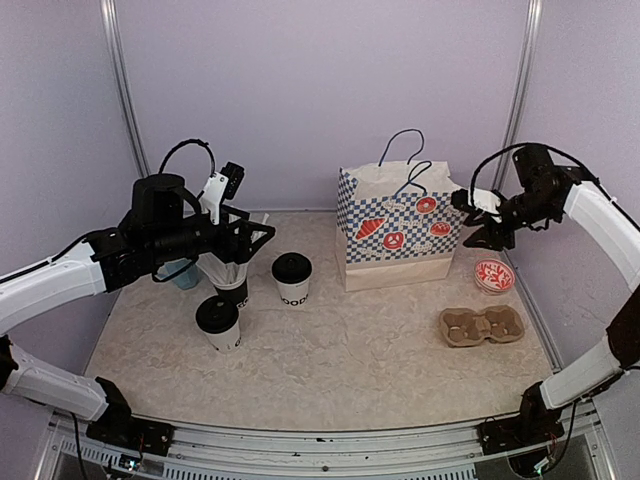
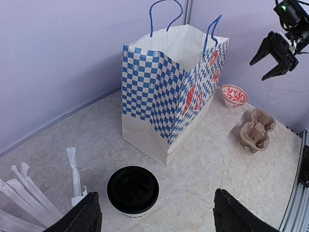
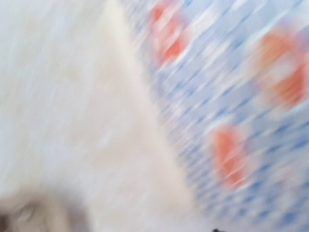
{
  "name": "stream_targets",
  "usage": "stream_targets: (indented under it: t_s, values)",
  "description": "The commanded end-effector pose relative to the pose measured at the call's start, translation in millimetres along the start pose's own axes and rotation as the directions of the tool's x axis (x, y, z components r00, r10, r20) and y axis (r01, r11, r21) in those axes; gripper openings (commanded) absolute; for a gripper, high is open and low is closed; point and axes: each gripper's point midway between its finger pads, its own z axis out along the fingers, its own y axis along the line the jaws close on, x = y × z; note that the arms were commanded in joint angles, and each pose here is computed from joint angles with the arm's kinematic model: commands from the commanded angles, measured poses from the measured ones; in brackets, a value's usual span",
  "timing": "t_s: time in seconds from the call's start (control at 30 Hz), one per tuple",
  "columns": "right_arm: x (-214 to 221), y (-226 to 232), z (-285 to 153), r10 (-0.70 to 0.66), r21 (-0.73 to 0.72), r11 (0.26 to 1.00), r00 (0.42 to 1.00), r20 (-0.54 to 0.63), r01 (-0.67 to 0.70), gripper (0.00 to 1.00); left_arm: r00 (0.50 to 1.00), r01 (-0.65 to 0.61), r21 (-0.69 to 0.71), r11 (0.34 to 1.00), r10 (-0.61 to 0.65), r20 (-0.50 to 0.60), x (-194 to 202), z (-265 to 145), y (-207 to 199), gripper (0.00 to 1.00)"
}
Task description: Pack the takeout coffee
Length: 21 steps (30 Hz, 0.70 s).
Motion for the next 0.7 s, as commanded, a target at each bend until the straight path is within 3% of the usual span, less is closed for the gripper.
stream_targets:
  t_s: [0.0,0.13,0.43,0.53,0.67]
  values:
    - [-60.5,-39.2,-18.8,0.002,0.135,0.990,0.978,0.207,-0.031,0.55,0.999,-0.010,0.012,1.000,0.009,0.045,-16.0,-2.4,-1.8,0.78]
    - [-79.6,-64.7,-1.0,-0.052,0.175,0.984,0.977,0.207,0.015,0.64,0.998,-0.010,0.012,1.000,0.009,0.055,-18.4,-4.9,-2.1,0.78]
    - [-101.1,-76.2,52.2,-0.064,0.069,0.996,0.975,0.213,0.050,0.63,0.998,-0.018,0.001,1.000,0.018,0.060,-18.1,-9.6,-0.8,0.78]
    - [-109.5,-68.0,62.8,-0.090,0.023,0.996,0.973,0.212,0.087,0.55,0.998,-0.019,0.000,1.000,0.019,0.060,-17.8,-10.2,-0.4,0.78]
    - [-122.2,-57.5,59.9,-0.126,-0.023,0.991,0.965,0.229,0.135,0.28,0.998,-0.019,0.001,1.000,0.019,0.056,-16.4,-10.6,-0.8,0.78]
